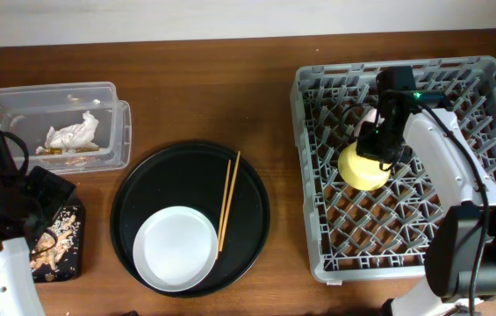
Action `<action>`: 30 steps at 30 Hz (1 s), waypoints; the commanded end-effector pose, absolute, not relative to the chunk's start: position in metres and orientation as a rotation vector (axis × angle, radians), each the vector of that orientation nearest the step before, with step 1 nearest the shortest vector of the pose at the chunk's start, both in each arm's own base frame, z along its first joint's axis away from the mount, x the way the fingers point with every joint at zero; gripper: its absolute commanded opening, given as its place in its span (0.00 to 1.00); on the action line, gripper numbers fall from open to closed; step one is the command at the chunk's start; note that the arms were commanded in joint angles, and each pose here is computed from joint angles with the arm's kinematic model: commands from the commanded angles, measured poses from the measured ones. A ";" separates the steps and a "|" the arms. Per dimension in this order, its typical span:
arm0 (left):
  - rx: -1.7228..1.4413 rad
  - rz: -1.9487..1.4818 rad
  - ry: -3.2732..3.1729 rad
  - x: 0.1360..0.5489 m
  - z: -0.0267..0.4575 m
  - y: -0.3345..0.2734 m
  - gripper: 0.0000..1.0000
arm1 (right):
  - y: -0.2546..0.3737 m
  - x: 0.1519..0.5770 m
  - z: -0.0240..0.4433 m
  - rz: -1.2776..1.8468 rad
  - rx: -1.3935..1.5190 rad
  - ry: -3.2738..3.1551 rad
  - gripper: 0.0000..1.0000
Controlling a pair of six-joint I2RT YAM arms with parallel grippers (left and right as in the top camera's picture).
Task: Sort waste into correct bins and load items into the dishwasher rack
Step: 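Move the right gripper to the chopsticks and grasp one chopstick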
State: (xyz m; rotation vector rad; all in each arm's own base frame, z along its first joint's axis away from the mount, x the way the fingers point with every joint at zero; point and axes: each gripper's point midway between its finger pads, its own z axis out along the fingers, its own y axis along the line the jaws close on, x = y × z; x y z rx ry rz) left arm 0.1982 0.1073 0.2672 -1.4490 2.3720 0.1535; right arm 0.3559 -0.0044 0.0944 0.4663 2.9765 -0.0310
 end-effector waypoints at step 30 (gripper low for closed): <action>-1.450 0.161 2.369 0.197 0.268 0.109 0.99 | 0.304 0.336 0.044 0.463 -0.059 2.902 0.46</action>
